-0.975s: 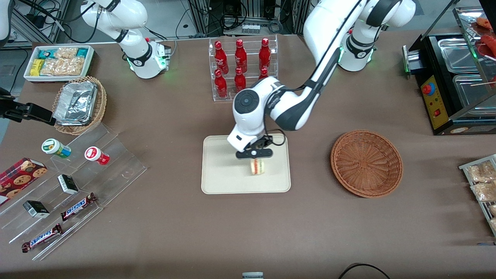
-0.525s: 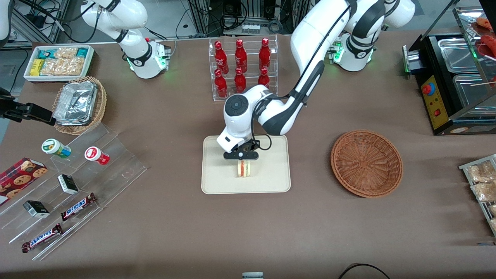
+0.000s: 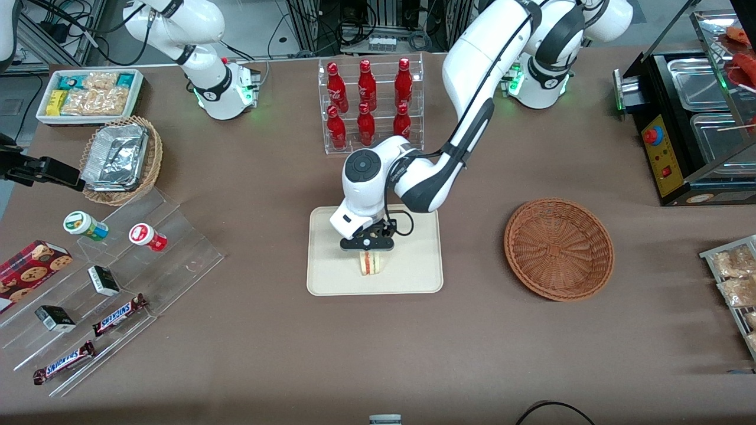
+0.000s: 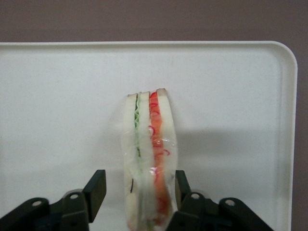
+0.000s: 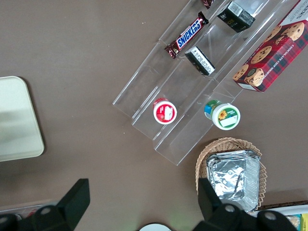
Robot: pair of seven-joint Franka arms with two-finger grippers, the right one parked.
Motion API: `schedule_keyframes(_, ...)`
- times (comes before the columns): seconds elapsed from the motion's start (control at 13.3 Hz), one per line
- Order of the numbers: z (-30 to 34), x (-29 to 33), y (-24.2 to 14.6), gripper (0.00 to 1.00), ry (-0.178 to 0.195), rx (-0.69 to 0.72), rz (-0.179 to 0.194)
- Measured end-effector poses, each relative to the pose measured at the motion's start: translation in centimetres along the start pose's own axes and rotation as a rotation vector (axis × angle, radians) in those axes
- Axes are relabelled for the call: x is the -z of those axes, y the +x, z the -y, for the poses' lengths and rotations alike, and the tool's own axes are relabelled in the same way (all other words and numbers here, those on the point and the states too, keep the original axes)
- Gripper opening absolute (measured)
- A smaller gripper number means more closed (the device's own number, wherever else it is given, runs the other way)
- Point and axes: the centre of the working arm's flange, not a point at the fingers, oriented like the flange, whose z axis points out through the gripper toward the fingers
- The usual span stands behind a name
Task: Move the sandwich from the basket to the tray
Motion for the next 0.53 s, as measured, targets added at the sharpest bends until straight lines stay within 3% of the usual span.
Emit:
schedule_keyframes(0.15, 0.5, 4.2, 0.6, 0.95, 0.010, 0.044, 0.027)
schedule_keyframes(0.22, 1.4, 7.2, 1.1, 1.00, 0.017, 0.088, 0.037)
schedule_keyframes(0.53, 10.4, 20.9, 4.4, 1.00, 0.090, 0.251, 0.080)
